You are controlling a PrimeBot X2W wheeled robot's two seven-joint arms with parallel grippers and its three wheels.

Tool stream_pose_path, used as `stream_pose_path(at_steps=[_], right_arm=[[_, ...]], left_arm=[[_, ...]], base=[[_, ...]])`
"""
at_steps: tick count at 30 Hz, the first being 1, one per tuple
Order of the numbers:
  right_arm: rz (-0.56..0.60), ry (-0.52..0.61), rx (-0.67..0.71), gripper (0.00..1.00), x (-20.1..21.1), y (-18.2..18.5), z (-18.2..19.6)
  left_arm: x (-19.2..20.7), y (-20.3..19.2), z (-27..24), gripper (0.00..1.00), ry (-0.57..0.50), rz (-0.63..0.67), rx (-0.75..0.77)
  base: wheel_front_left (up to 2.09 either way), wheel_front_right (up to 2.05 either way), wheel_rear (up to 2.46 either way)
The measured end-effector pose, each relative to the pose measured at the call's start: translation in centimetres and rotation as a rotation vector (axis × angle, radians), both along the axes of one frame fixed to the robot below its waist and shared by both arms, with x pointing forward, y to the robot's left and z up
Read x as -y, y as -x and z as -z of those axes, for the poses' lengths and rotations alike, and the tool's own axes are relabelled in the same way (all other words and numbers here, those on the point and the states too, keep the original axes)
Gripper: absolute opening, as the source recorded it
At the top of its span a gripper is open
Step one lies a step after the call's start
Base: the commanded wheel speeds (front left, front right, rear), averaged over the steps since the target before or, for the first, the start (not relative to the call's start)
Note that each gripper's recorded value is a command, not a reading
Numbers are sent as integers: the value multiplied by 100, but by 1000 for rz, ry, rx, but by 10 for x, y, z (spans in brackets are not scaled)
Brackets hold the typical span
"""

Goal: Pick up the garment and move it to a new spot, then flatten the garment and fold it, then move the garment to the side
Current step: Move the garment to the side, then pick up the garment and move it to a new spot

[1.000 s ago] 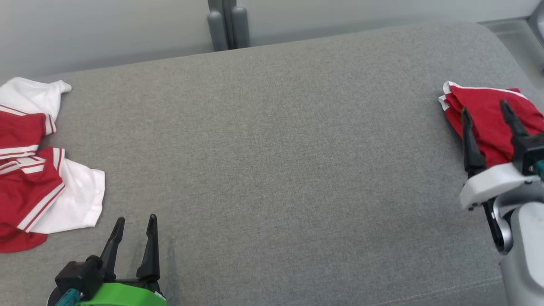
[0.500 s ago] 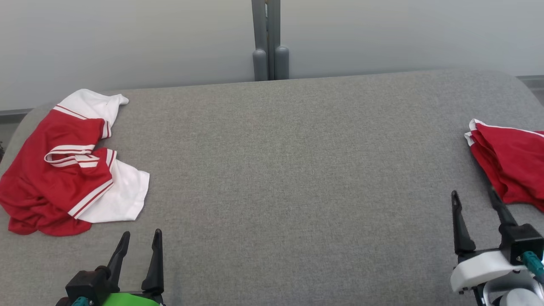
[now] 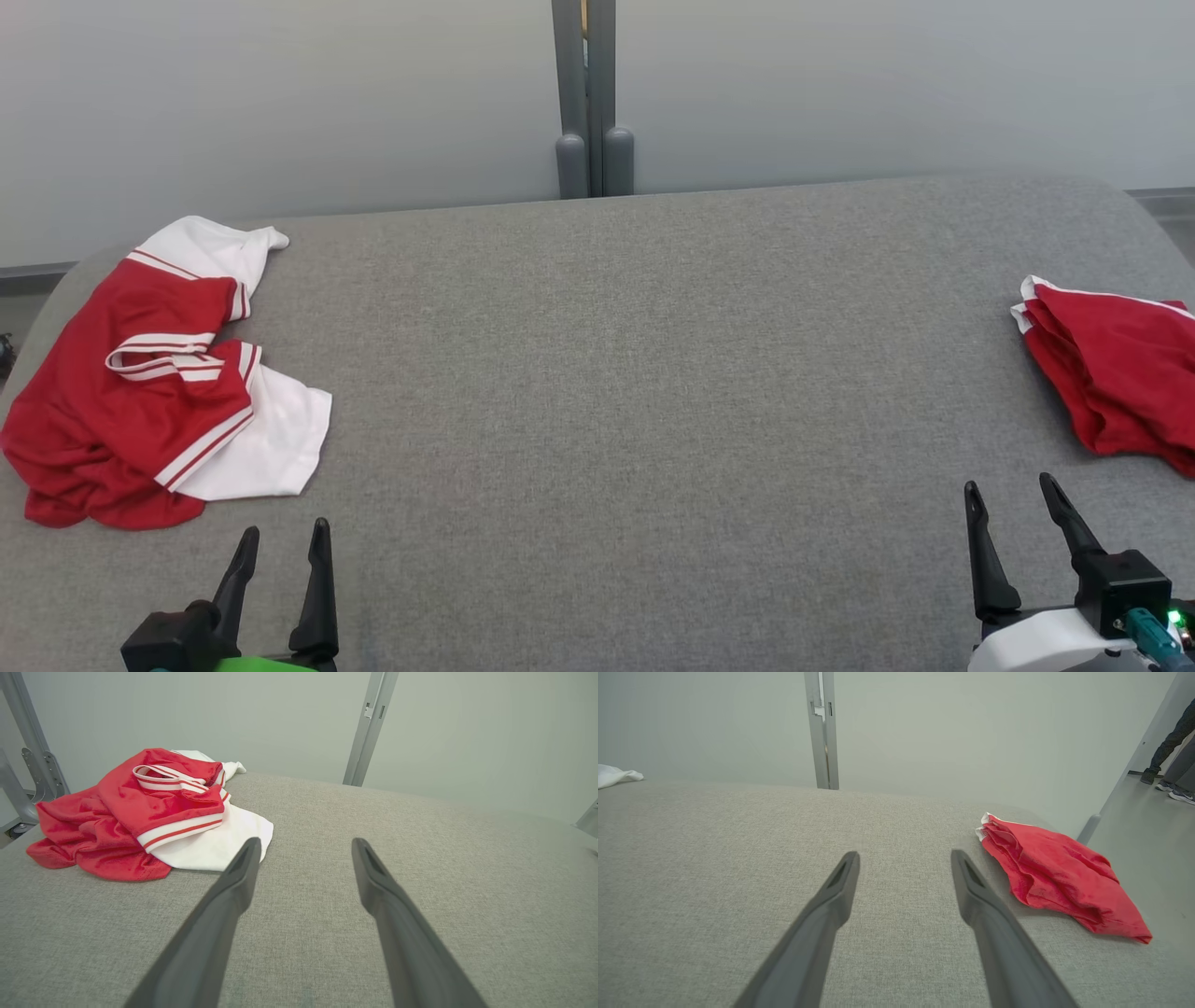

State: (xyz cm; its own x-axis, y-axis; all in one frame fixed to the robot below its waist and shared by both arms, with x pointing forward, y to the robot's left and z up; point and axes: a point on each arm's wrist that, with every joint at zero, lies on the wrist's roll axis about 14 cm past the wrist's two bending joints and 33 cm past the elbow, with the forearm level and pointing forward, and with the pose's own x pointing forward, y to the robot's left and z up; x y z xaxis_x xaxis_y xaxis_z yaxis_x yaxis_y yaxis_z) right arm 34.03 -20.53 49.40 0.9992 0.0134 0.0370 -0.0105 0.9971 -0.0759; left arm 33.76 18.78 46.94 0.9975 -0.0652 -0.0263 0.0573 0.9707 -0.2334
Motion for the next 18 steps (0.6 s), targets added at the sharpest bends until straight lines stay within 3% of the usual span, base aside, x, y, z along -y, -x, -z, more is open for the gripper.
stream_pose_path(at_steps=[18], right_arm=[[-66, -6, 21, 100, -23, -12, -7]], left_arm=[[-17, 11, 1, 100, 7, -62, -3]], base=[[0, 0, 0]])
